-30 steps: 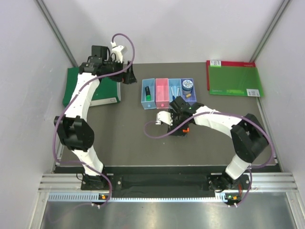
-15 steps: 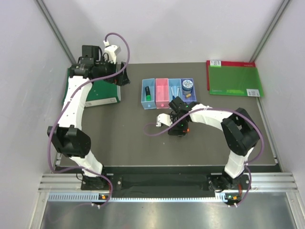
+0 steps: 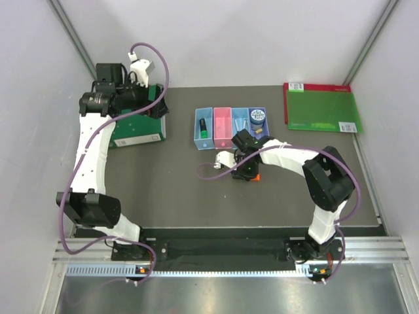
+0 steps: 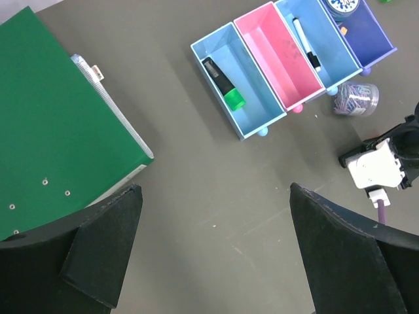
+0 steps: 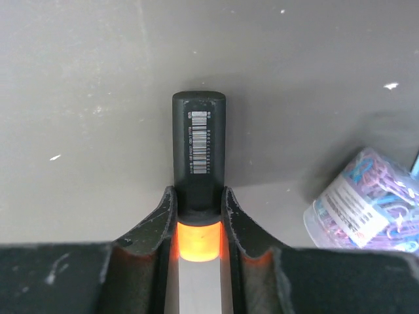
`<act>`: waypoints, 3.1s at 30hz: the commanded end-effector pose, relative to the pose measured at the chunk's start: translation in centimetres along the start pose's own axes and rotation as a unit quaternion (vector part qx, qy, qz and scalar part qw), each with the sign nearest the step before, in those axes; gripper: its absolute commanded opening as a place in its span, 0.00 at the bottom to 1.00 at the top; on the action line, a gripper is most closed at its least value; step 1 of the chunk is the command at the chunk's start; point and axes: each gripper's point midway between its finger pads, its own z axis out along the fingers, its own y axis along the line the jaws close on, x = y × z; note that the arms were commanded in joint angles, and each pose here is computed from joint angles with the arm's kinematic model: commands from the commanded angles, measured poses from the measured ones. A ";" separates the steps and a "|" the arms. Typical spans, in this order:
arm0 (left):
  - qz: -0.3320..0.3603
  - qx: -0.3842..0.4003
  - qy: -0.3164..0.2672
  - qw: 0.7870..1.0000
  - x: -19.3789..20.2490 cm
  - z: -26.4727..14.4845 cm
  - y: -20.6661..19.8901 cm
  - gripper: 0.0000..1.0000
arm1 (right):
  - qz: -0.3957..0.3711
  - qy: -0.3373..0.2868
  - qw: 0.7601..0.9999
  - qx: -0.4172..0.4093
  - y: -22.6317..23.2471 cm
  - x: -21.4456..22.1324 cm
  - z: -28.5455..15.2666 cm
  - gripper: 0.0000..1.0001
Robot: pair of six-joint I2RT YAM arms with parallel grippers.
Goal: Sort the stationery into containers
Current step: Pick up the pen from the center of the board, then place the pen in the storage box.
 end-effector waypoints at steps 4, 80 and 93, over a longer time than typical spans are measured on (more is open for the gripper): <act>0.017 -0.018 -0.019 1.000 0.2 -2.3 -0.3 0.99 | 0.045 -0.092 0.994 0.046 -2.2 -5.6 -9.6 0.00; 0.010 -0.031 -0.071 0.997 4.4 -2.9 -1.4 0.99 | 0.423 -0.332 0.843 0.015 -20.1 -16.5 -1.9 0.59; 0.021 -0.023 -0.088 0.996 4.5 -4.0 -2.4 0.99 | 0.340 -0.389 0.854 0.056 -19.3 -18.8 -13.1 0.66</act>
